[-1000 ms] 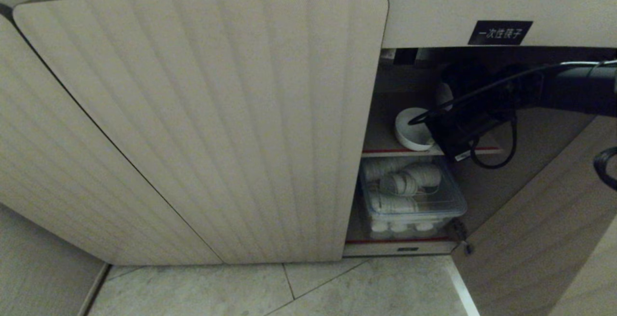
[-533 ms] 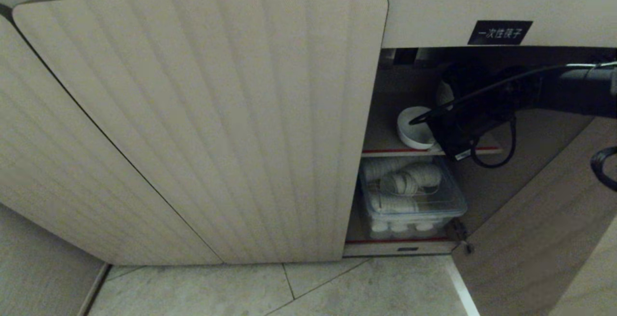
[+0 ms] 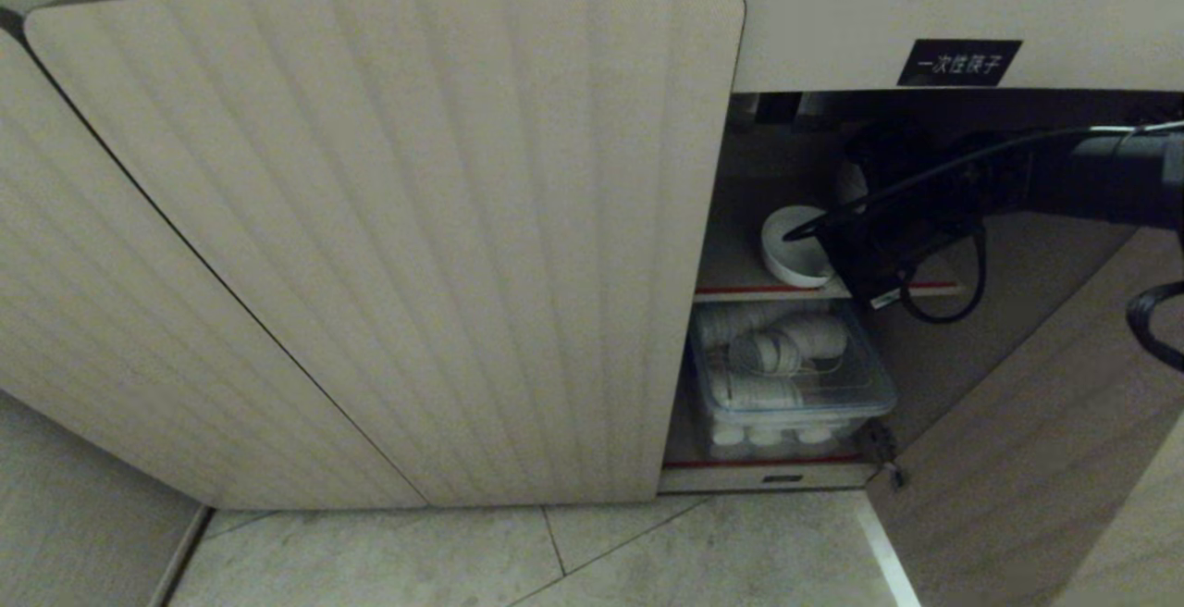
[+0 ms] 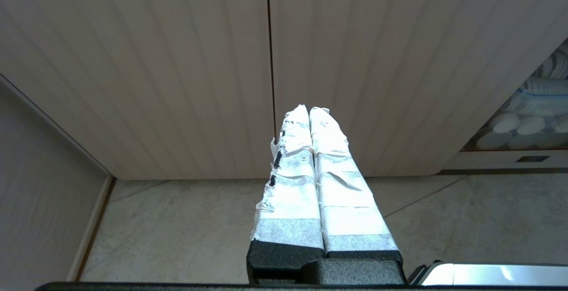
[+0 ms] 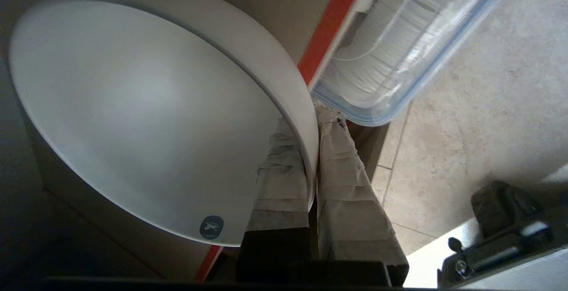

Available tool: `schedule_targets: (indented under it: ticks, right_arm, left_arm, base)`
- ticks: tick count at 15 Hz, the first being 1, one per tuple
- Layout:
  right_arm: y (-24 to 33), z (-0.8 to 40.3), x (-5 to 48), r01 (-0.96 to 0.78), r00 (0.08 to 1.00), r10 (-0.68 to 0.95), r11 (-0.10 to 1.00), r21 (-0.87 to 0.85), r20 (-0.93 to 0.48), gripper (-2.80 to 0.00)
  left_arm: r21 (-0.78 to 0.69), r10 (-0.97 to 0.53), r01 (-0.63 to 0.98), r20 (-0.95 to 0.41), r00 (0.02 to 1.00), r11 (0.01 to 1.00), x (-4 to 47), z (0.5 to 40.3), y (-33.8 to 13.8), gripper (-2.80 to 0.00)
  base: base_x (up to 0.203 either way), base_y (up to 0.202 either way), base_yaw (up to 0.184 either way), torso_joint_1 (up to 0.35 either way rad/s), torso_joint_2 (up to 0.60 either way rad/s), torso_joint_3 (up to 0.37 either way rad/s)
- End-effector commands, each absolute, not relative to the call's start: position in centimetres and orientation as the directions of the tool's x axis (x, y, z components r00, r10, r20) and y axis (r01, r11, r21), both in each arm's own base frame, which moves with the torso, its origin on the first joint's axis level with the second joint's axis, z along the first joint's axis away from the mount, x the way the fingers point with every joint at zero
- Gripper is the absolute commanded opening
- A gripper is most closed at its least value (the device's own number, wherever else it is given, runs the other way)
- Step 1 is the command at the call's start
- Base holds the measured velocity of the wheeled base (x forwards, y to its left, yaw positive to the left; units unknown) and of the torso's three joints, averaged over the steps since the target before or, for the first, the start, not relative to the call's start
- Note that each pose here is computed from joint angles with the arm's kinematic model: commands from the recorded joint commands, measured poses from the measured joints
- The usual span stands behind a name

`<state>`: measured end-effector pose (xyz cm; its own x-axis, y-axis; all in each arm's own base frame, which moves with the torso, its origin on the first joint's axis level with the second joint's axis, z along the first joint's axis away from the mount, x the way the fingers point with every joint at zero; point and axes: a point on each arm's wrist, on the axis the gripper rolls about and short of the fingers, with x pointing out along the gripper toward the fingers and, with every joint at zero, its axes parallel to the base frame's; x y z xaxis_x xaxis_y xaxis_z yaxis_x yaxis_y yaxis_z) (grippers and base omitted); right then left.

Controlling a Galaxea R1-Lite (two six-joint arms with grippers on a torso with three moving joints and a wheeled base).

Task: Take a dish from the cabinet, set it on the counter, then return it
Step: Put it back into the cabinet

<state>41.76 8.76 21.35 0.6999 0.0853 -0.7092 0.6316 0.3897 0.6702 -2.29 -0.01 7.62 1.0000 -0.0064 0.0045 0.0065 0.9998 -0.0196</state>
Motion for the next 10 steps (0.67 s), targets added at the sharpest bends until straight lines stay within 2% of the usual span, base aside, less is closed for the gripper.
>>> schedule_targets:
  ticks: [1,7,8,10]
  right_arm:
    - [8.77,21.35,41.8,0.632,0.702,0.086,0.381,0.674,-0.707,-2.8]
    - [8.77,21.41,41.75,0.633,0.702,0.089,0.377,0.676,-0.707,-2.8]
    - [8.76,21.4,41.75,0.634,0.701,0.087,0.377,0.675,-0.708,0.0]
    - [8.77,21.46,41.81,0.629,0.707,0.087,0.376,0.68,-0.702,0.0]
  left_arm:
    - [-0.02,-0.006,0.006,0.005,1.0,1.0,-2.29,7.62,-0.01,-2.8]
    - [-0.02,-0.006,0.006,0.005,1.0,1.0,-2.29,7.62,-0.01,-2.8]
    - [-0.02,-0.006,0.006,0.005,1.0,1.0,-2.29,7.62,-0.01,-2.8]
    - [-0.02,-0.008,0.008,0.005,1.0,1.0,-2.29,7.62,-0.01,-2.8]
  base:
    - [0.0,0.0,0.0,0.0,0.0,0.0]
    - [0.0,0.0,0.0,0.0,0.0,0.0]
    - [0.0,0.0,0.0,0.0,0.0,0.0]
    - [0.0,0.0,0.0,0.0,0.0,0.0]
